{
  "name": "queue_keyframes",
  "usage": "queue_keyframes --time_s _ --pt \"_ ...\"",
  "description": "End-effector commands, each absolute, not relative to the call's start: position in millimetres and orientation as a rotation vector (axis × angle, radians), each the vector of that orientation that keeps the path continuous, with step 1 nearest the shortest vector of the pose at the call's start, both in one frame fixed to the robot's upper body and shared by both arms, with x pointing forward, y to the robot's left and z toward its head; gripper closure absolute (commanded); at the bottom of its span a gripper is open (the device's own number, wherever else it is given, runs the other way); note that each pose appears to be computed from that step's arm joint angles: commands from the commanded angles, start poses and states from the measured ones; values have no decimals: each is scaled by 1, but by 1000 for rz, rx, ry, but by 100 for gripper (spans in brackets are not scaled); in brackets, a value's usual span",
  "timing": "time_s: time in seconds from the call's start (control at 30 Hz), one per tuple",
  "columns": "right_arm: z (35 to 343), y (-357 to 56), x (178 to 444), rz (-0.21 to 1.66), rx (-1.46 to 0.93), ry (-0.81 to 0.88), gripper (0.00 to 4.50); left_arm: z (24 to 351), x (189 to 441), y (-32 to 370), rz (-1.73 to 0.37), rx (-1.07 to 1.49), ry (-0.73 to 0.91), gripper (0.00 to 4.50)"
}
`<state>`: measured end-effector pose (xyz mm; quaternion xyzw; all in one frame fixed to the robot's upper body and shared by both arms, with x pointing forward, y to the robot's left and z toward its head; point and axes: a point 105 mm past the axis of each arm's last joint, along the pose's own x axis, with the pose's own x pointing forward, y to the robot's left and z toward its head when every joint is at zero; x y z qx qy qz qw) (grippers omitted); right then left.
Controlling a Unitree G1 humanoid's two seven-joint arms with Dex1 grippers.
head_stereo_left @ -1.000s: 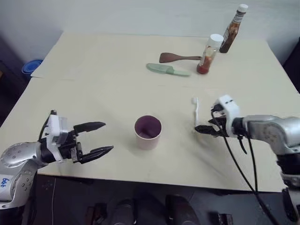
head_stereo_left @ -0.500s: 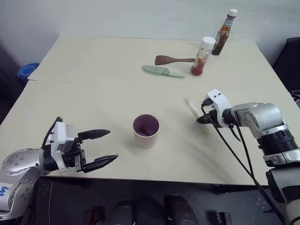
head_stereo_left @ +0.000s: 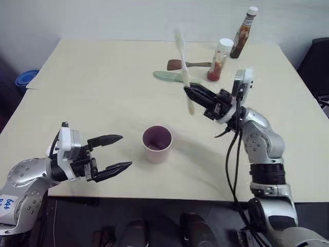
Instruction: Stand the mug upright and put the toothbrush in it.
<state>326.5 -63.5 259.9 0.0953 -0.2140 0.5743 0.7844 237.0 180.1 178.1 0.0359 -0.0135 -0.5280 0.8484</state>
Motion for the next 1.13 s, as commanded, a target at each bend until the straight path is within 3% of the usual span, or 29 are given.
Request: queue_keyframes --time_s 0.03,0.3,0.5,0.73,0.97,1.13 --pt "262 -31 307 1321 192 -548 437 179 243 180 -1092 73 -57 0" --pt "207 1 299 1363 98 -540 437 178 249 184 -1074 110 -73 0" --pt "215 -28 298 1290 25 -624 246 175 246 188 -1068 89 -45 0" --pt "198 -101 302 1160 -138 -527 13 161 258 204 -945 258 -70 0" --pt "149 -194 265 1172 -428 -234 2 133 242 236 -856 415 41 0" --pt "132 -215 262 1089 -413 -172 2 121 242 259 -756 436 93 0"
